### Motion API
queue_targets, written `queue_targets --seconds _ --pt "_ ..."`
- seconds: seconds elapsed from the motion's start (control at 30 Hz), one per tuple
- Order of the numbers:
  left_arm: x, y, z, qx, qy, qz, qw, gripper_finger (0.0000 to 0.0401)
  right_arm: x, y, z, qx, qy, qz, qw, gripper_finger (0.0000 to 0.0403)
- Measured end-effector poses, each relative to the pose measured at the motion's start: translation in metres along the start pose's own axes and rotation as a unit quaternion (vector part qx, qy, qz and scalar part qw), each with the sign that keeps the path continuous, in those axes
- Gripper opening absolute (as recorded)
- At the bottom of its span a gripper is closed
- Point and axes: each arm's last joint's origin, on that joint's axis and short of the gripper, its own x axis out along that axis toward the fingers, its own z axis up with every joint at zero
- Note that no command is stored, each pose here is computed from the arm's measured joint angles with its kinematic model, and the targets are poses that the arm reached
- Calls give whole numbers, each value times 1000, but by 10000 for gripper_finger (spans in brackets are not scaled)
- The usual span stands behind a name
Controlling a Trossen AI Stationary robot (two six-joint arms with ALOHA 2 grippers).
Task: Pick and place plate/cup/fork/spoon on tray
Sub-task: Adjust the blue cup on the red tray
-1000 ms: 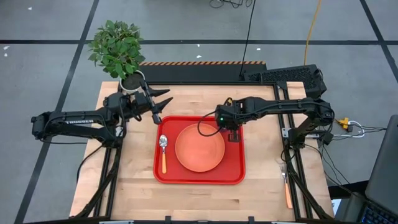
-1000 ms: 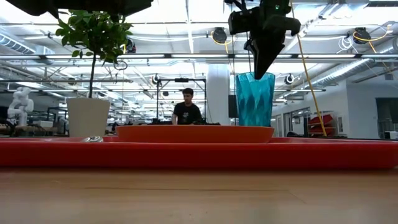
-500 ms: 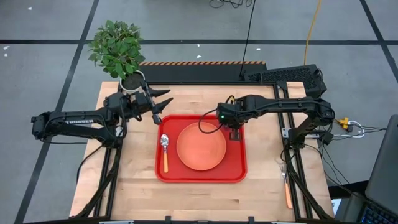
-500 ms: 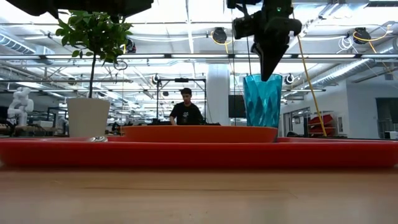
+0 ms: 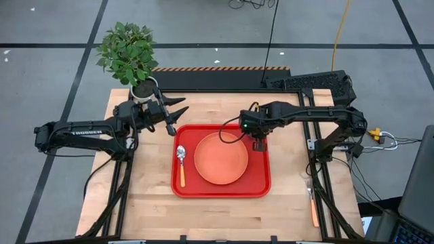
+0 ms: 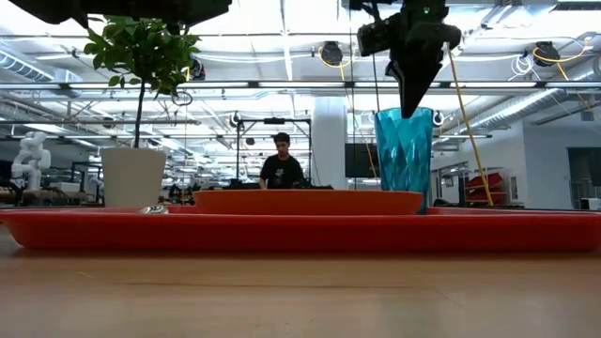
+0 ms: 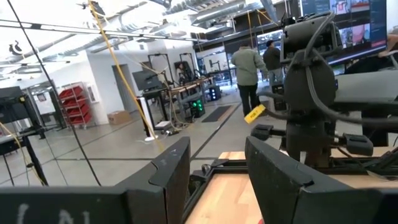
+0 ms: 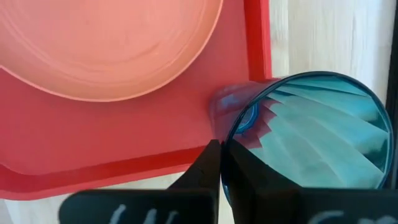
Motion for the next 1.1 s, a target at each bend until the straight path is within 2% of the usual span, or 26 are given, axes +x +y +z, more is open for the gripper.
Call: queue_targets --seconds 0.2,0.33,1.1 --pt "0 0 0 0 0 0 1000 159 -6 -1 -2 15 -13 1 1000 0" --pt "0 0 0 0 0 0 1000 159 -6 1 -2 17 -11 30 999 0" --pt "0 0 0 -2 0 0 1000 159 -4 -7 -5 49 5 39 998 4"
